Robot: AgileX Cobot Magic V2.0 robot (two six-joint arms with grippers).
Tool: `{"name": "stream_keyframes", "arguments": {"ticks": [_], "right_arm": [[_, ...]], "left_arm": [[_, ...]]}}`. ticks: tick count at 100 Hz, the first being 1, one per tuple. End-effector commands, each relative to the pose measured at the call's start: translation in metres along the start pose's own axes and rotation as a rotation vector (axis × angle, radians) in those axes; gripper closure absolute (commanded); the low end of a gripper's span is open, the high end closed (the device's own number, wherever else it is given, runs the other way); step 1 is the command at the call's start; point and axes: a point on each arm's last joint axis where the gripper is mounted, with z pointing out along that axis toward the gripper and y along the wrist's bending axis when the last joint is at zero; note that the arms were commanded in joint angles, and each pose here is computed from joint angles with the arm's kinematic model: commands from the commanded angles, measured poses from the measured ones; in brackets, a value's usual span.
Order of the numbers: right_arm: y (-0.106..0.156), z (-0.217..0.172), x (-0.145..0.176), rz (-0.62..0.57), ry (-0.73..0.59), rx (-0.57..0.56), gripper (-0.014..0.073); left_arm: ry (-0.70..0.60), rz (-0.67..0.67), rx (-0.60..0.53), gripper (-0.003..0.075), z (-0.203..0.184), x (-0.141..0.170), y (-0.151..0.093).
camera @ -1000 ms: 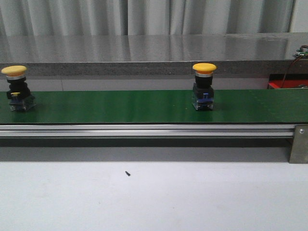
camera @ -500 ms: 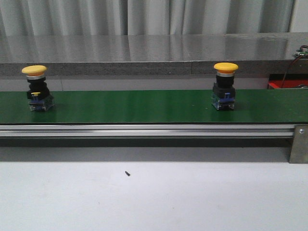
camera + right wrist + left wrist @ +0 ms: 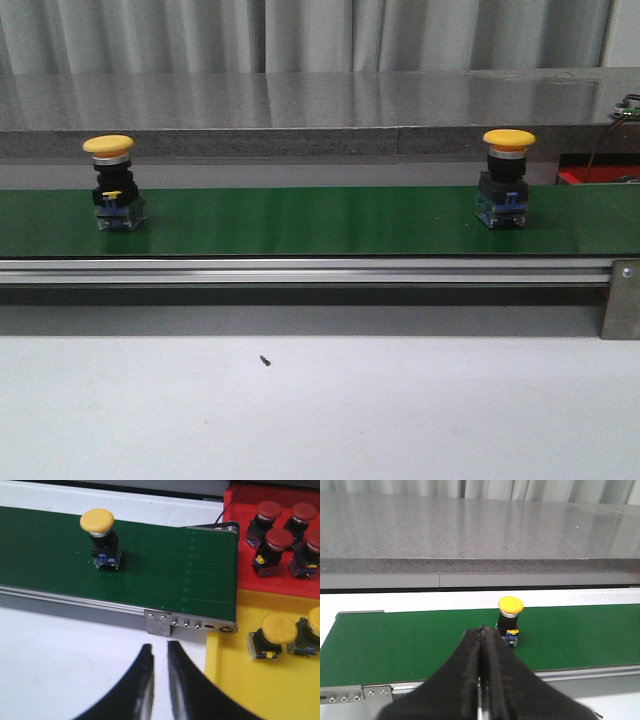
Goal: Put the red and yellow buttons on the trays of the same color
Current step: 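Lower the right gripper onto the first yellow button at the belt end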
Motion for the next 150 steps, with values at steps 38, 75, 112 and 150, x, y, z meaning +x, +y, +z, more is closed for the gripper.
{"name": "stream_keyframes", "arguments": {"ticks": [38,75,112,150], "right_arm": [[-0.017,0.038,-0.063,0.06,0.042,-0.035,0.0012],[-0.035,0.122,-0.103,0.066,0.212,-0.101,0.0012],[-0.025,0.176,-0.115,-0.047,0.235,-0.103,0.0012],[-0.031,0.204,-0.099,-0.052,0.327,-0.091,0.0251]], "left_arm": [[-0.113,-0.005,0.003,0.074,-0.002,-0.017,-0.001],[-0.113,-0.005,0.003,0.074,-0.002,-0.017,-0.001],[-0.113,-0.005,0.003,0.074,-0.002,-0.017,-0.001],[-0.111,-0.005,0.003,0.074,-0.002,-0.017,-0.001]]}}
